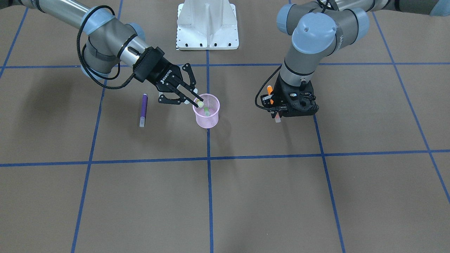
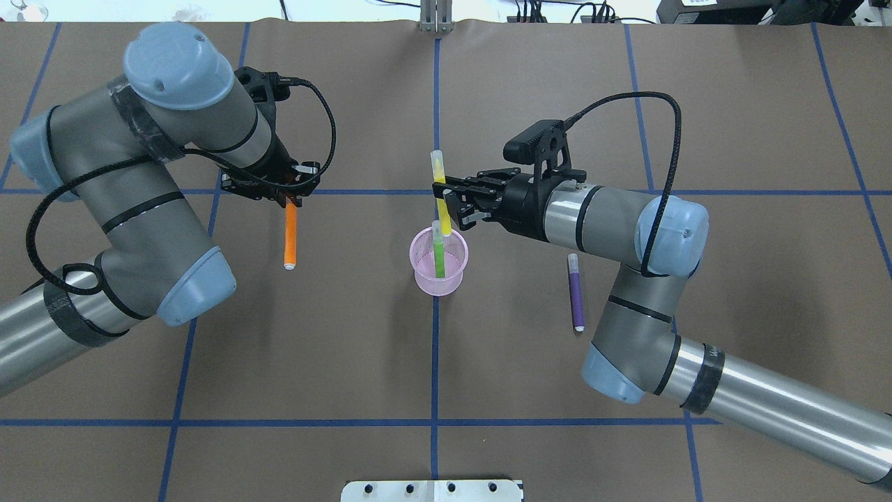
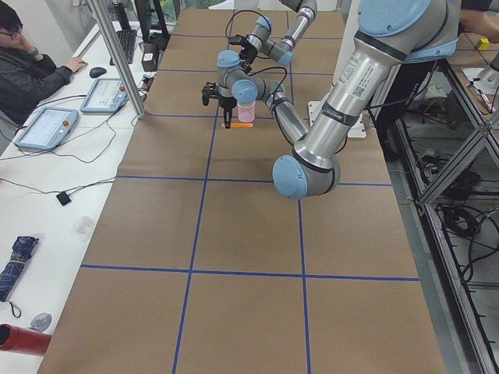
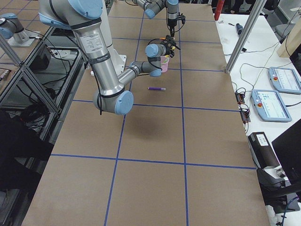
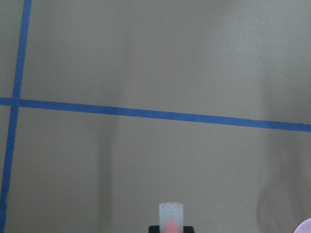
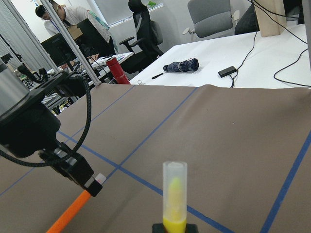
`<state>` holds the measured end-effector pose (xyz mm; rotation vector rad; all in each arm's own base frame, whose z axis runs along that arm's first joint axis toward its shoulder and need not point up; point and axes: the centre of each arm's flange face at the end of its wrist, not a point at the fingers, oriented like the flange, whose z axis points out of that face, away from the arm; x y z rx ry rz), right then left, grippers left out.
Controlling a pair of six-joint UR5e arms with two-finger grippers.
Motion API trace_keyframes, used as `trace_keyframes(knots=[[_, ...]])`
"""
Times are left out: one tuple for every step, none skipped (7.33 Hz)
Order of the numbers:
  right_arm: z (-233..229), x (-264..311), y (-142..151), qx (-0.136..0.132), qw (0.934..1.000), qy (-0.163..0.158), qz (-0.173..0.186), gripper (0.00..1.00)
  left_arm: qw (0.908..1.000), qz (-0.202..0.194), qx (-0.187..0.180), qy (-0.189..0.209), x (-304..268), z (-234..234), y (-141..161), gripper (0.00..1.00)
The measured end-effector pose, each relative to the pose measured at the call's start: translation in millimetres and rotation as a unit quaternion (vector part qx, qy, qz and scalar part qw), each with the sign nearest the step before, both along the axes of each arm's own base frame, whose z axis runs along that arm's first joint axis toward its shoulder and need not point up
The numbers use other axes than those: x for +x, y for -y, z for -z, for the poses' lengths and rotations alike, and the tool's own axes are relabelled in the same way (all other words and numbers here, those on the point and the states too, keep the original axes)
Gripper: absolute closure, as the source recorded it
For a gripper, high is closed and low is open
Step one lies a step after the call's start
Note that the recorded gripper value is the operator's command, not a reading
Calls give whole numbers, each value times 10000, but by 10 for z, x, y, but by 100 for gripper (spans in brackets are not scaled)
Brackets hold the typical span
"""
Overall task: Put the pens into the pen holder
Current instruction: 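Lift orange marker with left gripper while right gripper holds highlighter over cup, then drop yellow highlighter into cup with right gripper while left raises orange marker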
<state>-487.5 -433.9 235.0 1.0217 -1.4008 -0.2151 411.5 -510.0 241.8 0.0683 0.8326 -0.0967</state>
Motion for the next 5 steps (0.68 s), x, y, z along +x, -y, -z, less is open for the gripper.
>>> trace_keyframes(knots=[[-27,-95,-35,-9,10000,-47,37,100,10000,2,9,0,-10,4,7,100],[-64,-147,-76,-18,9999,-83,78,100,10000,8,11,1,-18,7,14,100],[-94,-187,-124,-18,9999,-108,125,100,10000,15,10,3,-26,6,21,100],[-113,-231,-183,-13,9998,-123,181,100,10000,19,8,6,-30,1,26,100],[-128,-277,-245,-11,9996,-135,235,100,10000,22,3,11,-30,-7,31,100]])
